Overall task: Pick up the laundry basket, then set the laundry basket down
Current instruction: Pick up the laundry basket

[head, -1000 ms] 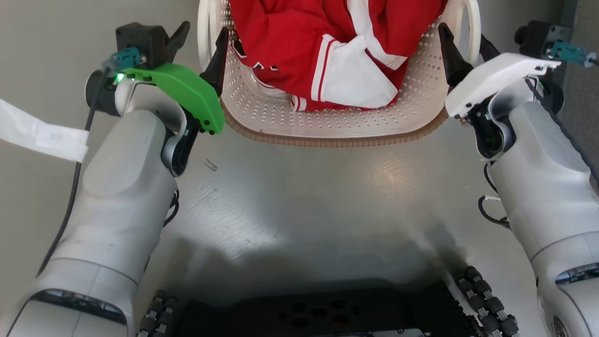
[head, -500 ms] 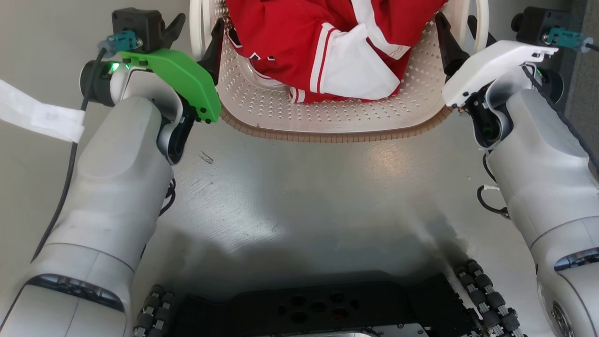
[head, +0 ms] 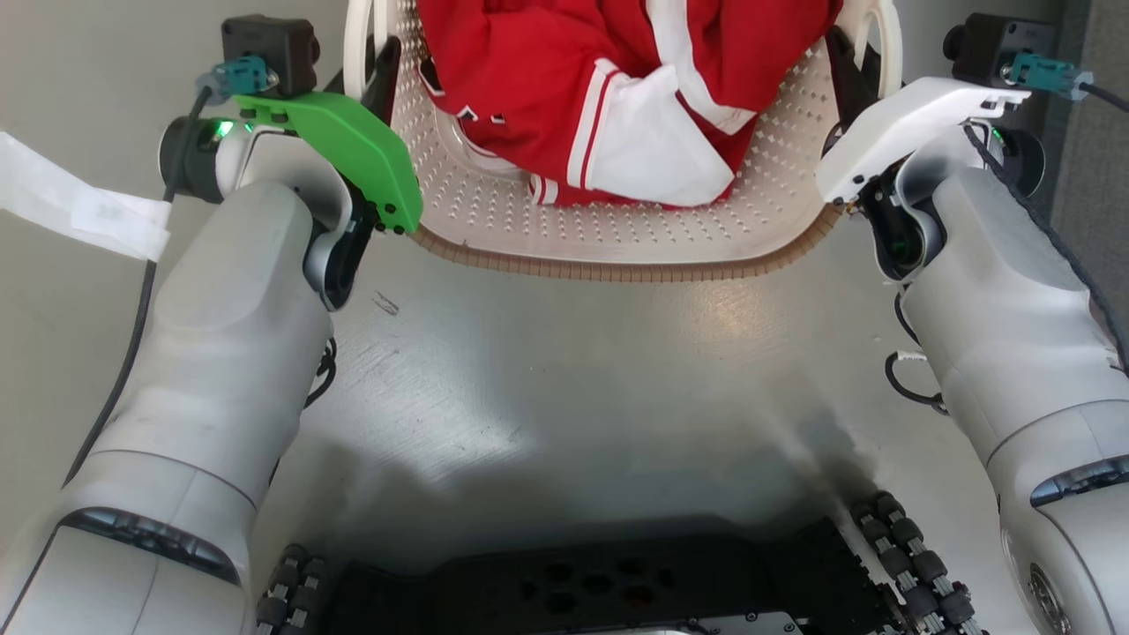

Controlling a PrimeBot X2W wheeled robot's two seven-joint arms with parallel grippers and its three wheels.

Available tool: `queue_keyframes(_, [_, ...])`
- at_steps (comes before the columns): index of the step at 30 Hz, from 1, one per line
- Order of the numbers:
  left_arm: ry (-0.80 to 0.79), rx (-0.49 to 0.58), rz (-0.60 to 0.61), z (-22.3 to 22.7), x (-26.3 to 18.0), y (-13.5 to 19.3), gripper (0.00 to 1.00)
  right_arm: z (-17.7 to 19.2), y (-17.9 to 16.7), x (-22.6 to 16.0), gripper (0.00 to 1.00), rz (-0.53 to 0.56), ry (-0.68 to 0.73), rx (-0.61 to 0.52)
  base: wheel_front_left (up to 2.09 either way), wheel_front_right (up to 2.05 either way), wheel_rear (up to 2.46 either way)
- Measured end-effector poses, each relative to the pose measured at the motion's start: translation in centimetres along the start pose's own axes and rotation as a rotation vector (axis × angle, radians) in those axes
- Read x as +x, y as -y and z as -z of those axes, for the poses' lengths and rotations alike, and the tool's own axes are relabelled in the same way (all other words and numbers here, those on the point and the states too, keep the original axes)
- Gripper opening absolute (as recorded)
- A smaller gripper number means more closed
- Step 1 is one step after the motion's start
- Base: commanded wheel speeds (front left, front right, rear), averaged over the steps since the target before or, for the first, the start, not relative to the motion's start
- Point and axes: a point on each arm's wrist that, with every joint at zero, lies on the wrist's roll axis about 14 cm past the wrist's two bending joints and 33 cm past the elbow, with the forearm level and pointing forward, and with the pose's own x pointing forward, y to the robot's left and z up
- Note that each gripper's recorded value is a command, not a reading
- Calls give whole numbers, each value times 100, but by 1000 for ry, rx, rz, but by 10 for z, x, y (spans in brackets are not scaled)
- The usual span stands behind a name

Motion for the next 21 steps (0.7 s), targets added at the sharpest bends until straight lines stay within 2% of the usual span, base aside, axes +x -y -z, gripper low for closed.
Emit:
queue_keyframes(14, [30,7,-8,-18,-21,11,0,-24,-15,-20,0,-22,39,-33,0,0,0])
queue_keyframes(21, [16,-21,-14,-16,-49,24,0,-29,-25,-48,0,-32,39,-67,0,0,0])
